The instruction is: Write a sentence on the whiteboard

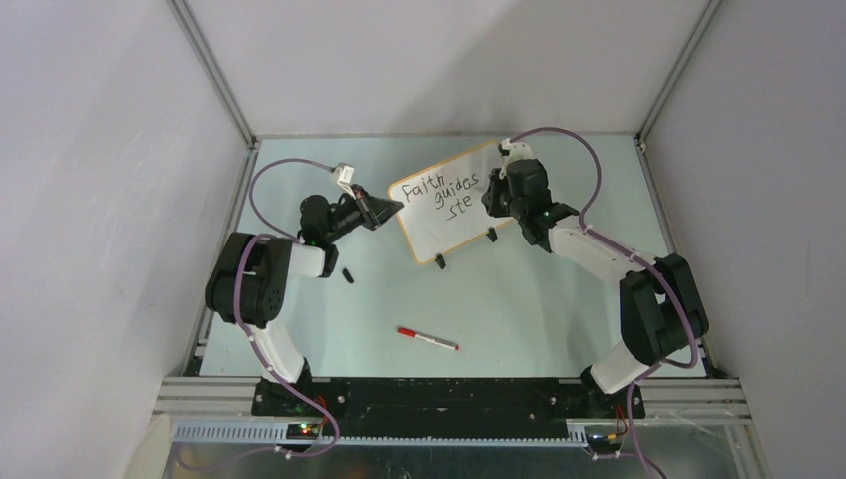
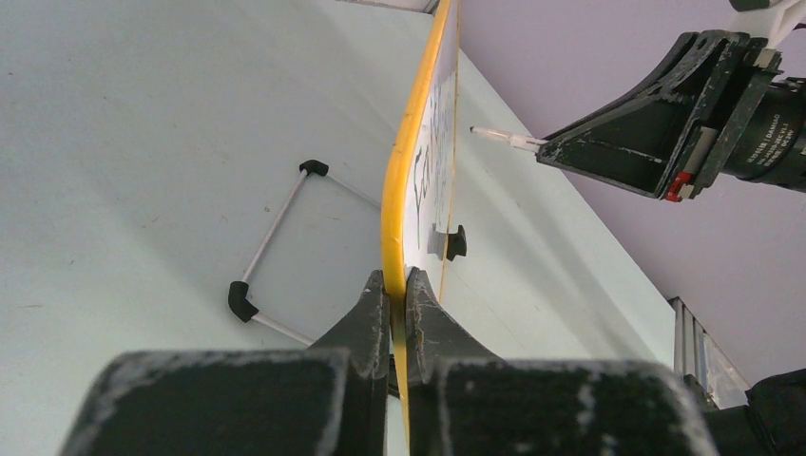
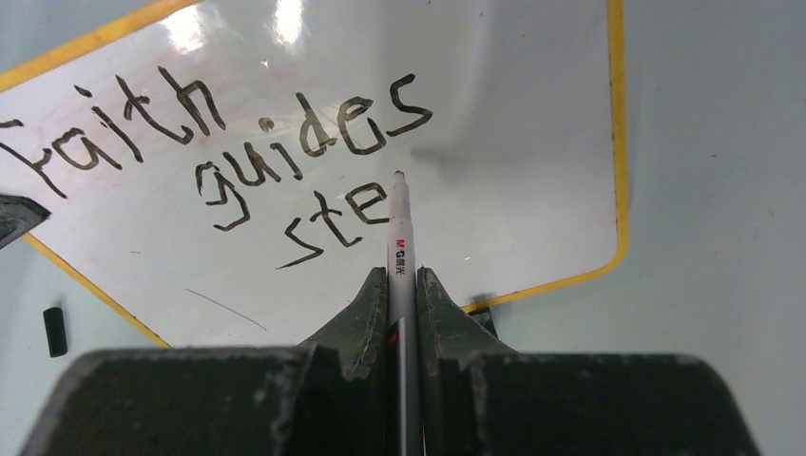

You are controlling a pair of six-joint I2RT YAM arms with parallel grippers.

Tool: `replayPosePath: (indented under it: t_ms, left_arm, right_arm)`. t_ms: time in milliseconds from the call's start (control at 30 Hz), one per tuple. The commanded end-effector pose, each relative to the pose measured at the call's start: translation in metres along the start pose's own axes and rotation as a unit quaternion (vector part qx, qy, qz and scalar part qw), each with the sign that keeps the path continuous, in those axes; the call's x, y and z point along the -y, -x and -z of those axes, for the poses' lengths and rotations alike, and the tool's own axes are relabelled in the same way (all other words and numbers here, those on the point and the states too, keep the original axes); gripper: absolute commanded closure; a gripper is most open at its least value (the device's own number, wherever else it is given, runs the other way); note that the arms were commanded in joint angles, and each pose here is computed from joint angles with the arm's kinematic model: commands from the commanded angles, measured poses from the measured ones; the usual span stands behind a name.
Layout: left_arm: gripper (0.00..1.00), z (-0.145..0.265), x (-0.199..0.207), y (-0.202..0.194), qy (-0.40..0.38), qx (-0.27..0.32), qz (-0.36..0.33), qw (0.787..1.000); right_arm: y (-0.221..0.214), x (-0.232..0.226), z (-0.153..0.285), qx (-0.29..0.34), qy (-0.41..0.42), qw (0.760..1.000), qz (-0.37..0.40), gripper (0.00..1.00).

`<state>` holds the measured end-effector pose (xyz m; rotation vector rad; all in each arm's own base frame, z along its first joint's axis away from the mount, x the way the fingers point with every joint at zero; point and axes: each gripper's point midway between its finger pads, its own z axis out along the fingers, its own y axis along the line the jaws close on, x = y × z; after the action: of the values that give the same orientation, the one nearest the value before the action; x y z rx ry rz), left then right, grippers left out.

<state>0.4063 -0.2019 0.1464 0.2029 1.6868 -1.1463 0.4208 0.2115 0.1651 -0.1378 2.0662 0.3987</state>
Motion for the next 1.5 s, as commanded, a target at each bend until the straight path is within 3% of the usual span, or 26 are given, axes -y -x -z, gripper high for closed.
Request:
replayPosePath:
  t_ms: [0,1467]
  left_arm:
    - [1.00,0.003,-0.008,0.004,0.020,0.006,-0.047,0.999]
    - [1.00,0.003,-0.009,0.004,0.022,0.006,-0.048,0.999]
  right_arm:
    - [0.009,-0.005,-0.006,0.012,0.010,1.000,-0.001,1.00]
    - [-0.006,0.004,-0.017,-0.025,-0.011,1.000,0.004,1.00]
